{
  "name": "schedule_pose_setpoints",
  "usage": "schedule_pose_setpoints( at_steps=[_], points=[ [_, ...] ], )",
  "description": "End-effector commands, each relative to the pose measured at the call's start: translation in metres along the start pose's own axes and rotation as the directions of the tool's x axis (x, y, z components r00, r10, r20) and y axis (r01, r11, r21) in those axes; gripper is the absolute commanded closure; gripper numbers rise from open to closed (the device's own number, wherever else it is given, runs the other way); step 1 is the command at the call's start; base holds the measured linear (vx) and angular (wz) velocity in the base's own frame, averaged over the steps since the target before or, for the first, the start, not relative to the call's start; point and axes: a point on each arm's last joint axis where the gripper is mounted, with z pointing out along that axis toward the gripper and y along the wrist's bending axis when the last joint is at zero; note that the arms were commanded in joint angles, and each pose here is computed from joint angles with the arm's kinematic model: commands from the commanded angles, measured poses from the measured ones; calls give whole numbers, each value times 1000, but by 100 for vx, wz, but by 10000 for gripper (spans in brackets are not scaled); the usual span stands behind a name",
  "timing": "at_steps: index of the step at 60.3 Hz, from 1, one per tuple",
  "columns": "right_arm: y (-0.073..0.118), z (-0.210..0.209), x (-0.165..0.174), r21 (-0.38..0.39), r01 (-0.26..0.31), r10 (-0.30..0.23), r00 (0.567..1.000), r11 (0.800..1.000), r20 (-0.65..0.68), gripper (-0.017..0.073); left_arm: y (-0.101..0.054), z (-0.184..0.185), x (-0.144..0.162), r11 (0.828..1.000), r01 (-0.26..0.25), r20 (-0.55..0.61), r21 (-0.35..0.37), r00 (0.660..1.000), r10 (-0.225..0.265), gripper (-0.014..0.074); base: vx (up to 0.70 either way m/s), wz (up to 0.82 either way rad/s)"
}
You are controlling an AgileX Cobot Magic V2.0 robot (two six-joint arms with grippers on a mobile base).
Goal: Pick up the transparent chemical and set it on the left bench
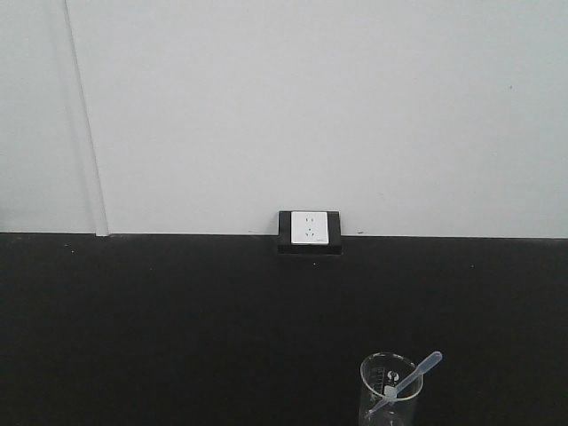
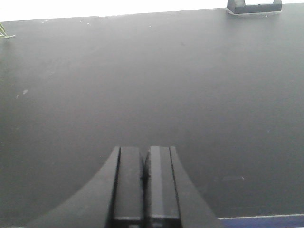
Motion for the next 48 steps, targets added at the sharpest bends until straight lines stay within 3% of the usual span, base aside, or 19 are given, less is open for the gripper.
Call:
schedule_pose_setpoints(
  at_steps=[1,48],
  points=[
    [0,-1,-6,0,11,-11,996,1000,88,566,0,-1,-3,1000,9,81,-2,997,-9,597,0,0],
    [0,-1,-6,0,11,-11,996,1000,89,566,0,-1,-3,1000,9,81,-2,997,-9,597,0,0]
  ],
)
